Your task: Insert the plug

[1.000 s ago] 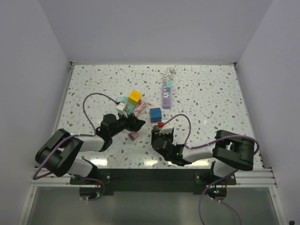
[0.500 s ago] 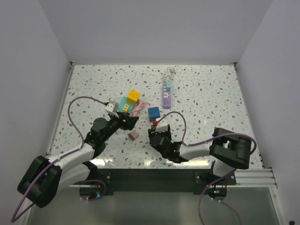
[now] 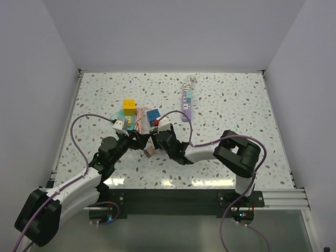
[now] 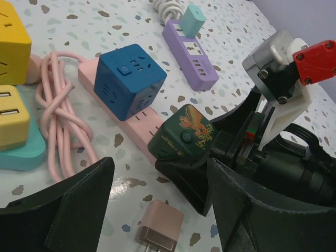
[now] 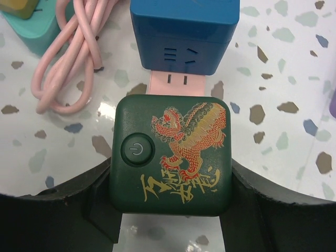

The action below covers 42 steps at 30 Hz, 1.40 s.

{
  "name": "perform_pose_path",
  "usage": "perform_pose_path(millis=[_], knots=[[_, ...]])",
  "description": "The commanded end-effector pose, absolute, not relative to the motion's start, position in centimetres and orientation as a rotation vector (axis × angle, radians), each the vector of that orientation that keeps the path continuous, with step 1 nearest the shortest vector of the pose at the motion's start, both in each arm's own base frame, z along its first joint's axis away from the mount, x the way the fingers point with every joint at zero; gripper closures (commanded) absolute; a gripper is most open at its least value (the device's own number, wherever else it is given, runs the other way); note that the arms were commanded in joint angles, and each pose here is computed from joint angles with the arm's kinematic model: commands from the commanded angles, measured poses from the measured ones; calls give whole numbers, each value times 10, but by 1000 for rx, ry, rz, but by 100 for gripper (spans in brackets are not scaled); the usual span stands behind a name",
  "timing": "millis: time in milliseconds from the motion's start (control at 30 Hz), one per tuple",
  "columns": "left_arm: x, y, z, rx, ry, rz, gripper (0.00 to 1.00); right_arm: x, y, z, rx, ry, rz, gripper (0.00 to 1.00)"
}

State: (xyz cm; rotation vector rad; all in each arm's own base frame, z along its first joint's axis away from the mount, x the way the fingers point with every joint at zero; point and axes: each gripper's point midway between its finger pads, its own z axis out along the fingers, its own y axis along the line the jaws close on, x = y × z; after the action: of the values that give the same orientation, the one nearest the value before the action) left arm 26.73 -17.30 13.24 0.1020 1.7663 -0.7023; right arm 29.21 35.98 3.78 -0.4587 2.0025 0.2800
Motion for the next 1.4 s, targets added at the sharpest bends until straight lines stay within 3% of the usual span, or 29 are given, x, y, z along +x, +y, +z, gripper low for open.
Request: perform_pose_path(millis=[0,267,300,367,433,567,733,800,1367], knots=[[268,-166,130,87,1774,-667,23,255,420,5,-750,2099,564,100],[262,-162,130,74,1779,-668,22,271,437,42,-747,2036,580,100],[265,-158,132,54,1771,-648,21,270,434,44,-742,2036,580,94],[264,-156,131,43,1778,-641,20,268,432,64,-723,2005,602,66],[264,-155,133,37,1773,-638,20,266,426,71,-723,1991,607,50],[265,-154,132,36,1780,-634,19,254,419,90,-728,1963,659,31],[264,-155,134,38,1781,-637,19,248,409,125,-695,1891,692,25],[265,-155,133,39,1785,-633,19,242,404,127,-713,1884,682,14],[261,-155,123,28,1814,-645,18,178,422,90,-859,1843,753,11]])
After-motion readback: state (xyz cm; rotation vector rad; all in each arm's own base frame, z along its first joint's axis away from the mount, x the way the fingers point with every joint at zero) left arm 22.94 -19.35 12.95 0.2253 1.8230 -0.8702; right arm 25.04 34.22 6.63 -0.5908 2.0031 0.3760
